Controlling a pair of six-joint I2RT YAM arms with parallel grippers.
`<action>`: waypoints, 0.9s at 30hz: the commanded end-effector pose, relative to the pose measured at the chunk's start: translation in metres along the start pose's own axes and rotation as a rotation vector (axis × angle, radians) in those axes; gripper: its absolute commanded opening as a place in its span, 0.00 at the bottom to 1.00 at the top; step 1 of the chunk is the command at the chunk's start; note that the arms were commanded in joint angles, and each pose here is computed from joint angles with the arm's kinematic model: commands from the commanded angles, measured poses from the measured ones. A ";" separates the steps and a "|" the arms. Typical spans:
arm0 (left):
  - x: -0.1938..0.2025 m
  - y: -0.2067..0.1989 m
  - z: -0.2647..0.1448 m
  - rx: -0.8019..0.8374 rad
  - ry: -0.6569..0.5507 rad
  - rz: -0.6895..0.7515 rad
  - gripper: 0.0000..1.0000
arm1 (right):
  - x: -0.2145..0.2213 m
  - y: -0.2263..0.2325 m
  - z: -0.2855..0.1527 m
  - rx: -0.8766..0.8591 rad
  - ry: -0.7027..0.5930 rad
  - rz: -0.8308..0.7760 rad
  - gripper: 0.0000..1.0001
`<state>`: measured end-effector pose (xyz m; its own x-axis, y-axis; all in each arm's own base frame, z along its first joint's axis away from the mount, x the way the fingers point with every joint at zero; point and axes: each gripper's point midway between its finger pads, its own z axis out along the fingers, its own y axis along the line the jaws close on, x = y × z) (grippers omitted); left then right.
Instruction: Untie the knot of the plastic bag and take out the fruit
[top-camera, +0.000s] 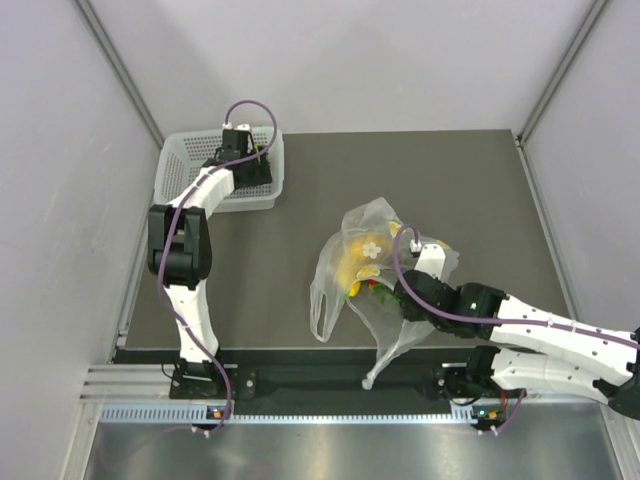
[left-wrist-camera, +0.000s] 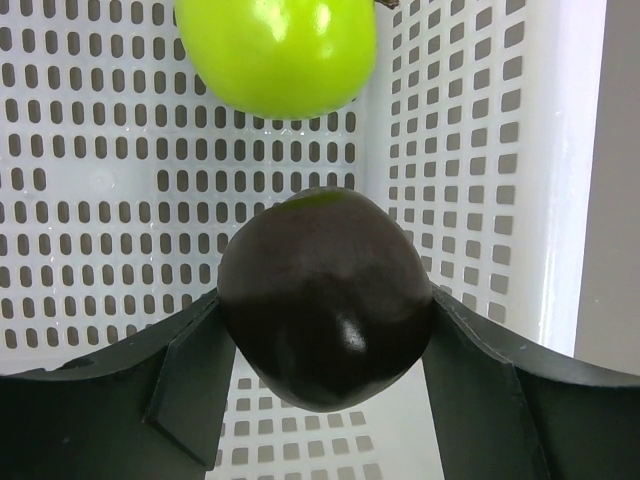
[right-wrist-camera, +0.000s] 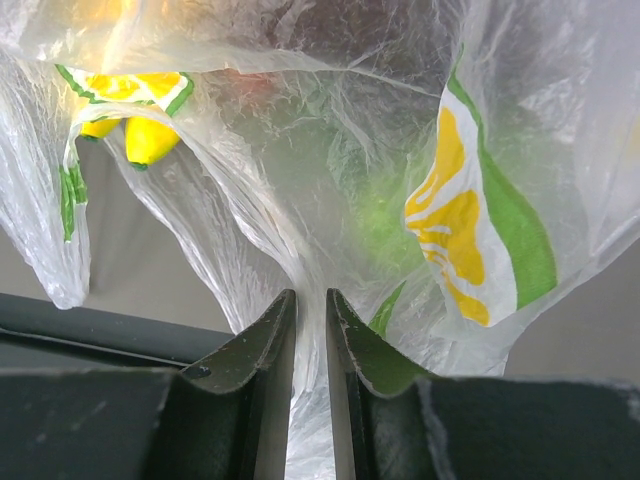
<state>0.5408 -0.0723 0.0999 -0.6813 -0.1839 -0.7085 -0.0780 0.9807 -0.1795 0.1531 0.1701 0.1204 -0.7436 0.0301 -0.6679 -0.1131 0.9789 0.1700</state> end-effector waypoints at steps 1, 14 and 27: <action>-0.019 -0.001 -0.013 0.001 -0.057 0.009 0.64 | -0.017 0.012 -0.004 -0.041 -0.043 0.036 0.19; -0.037 0.003 -0.075 -0.019 -0.144 0.006 0.96 | -0.022 0.017 -0.006 -0.067 -0.058 0.035 0.19; 0.040 -0.108 -0.225 0.331 -0.165 0.080 0.98 | -0.024 0.017 -0.009 -0.084 -0.069 0.038 0.20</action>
<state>0.4040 -0.1213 0.2128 -0.5797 -0.1587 -0.7992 0.0752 0.9663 -0.2463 0.1546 0.1743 0.1266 -0.7317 0.0356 -0.6807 -0.1342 0.9716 0.1950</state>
